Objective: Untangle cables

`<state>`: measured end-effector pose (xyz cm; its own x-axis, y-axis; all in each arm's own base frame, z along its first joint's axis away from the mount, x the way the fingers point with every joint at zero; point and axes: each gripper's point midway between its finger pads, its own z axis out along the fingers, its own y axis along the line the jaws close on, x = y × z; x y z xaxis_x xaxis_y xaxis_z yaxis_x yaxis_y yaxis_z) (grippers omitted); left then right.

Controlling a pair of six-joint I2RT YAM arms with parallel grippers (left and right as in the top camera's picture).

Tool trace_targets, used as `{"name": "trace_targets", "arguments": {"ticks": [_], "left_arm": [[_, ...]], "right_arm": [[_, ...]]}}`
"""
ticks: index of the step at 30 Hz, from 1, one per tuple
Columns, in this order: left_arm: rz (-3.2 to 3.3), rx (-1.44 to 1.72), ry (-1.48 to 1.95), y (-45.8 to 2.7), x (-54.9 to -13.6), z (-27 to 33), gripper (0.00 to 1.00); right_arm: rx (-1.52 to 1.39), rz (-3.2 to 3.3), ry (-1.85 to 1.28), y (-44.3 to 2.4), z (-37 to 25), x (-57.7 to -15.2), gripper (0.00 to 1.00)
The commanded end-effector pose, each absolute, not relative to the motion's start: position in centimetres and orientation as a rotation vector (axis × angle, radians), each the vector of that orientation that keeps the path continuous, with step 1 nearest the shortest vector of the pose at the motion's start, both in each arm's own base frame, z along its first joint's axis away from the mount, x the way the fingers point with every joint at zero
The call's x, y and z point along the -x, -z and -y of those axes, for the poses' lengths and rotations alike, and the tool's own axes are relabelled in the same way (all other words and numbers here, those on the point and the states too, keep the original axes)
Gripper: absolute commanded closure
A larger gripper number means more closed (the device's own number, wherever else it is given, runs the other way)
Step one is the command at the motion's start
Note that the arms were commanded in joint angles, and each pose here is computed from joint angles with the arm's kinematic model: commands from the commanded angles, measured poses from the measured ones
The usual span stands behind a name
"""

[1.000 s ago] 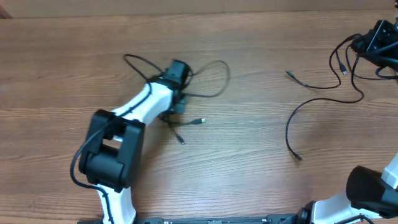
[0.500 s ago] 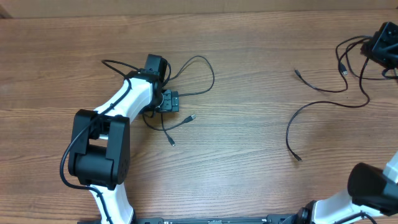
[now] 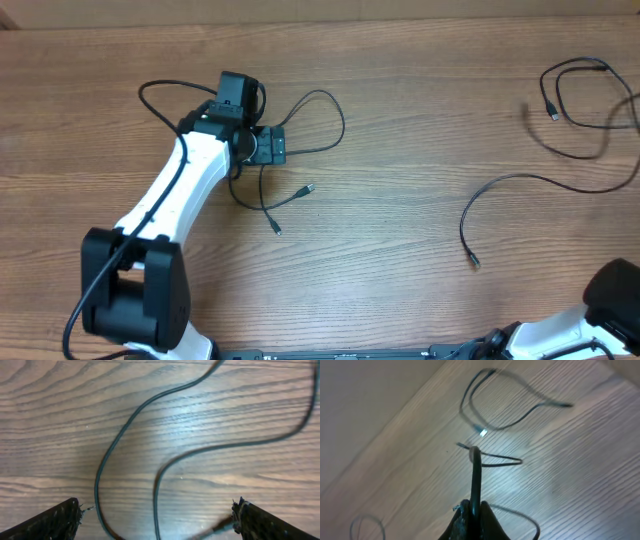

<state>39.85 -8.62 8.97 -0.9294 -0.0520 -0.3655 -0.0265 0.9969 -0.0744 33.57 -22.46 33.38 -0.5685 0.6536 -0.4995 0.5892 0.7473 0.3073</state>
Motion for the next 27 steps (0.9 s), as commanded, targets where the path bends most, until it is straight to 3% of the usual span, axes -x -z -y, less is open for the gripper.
{"name": "trace_targets", "arguments": {"ticks": [1,17,27], "left_arm": [[-2.743,0.000,0.227,-11.4,-38.9,10.4,0.00],[-2.571,-0.543,0.859,-14.9,-36.1,19.3,0.00],[-2.571,-0.620,0.867,-14.8,-34.9,21.3,0.00]], "right_arm": [[-1.024,-2.308,-0.102,-31.4,26.6,-33.0,0.96],[-1.196,-2.274,0.016,-17.8,37.8,-34.5,0.96],[-1.495,-2.108,0.071,-15.4,42.8,-31.3,0.95]]}}
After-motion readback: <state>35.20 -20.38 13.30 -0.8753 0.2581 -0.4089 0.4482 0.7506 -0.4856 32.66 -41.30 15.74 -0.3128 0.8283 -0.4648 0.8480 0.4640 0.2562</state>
